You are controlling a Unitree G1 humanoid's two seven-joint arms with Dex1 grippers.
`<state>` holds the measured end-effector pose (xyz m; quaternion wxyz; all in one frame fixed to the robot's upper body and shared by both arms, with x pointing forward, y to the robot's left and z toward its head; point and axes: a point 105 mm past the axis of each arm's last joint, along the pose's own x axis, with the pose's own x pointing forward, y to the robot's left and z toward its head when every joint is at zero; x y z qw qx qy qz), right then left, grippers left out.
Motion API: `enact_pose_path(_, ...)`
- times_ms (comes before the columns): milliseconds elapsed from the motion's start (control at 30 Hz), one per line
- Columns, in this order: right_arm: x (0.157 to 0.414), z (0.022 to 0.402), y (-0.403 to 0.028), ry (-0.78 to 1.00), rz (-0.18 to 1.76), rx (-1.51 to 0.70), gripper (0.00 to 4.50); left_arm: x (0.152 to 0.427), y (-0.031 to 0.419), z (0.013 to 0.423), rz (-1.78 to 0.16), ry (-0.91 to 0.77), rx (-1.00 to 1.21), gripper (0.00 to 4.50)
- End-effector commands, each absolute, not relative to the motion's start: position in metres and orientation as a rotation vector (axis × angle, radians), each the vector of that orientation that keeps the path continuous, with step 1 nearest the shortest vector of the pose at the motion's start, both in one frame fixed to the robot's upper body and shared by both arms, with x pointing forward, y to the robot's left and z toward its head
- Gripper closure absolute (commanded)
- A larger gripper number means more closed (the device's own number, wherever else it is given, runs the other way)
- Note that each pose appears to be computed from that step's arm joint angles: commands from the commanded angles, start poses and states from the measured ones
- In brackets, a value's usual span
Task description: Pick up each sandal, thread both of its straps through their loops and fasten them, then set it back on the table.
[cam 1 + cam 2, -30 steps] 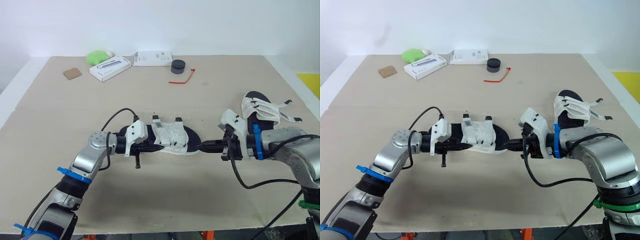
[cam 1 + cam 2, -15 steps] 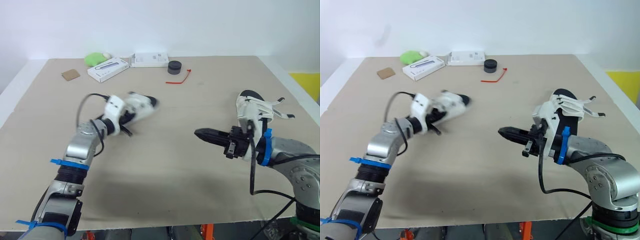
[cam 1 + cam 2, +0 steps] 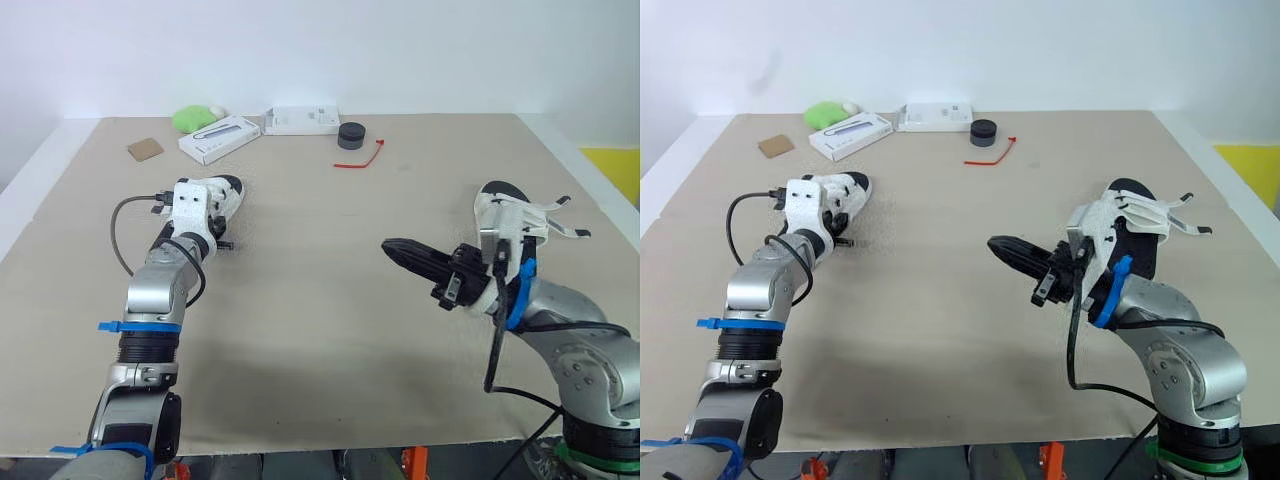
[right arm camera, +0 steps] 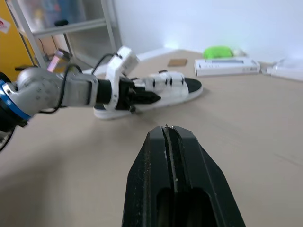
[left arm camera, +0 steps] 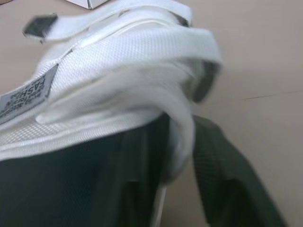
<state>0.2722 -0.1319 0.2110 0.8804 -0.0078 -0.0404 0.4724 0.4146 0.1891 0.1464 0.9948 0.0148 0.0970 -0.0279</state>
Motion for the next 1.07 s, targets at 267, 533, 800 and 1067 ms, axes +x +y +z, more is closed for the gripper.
enact_pose_path(267, 0.289, 0.207, -0.127, -0.061, 1.021, -0.07, 4.5, 0.381, 0.213, 0.164, -0.011, 0.232, 0.128, 1.45)
enact_pose_path(533, 0.298, 0.205, -0.131, -0.032, 1.053, -0.074, 4.5, 0.316, 0.194, 0.178, -0.32, 0.208, 0.168, 1.45)
enact_pose_path(800, 0.289, 0.166, -0.147, 0.122, 1.053, -0.107, 4.5, 0.264, 0.18, 0.194, -0.654, 0.047, 0.031, 1.45)
enact_pose_path(1067, 0.273, 0.133, -0.157, 0.218, 1.007, -0.066, 4.5, 0.24, 0.192, 0.142, -0.722, 0.262, -0.035, 1.45)
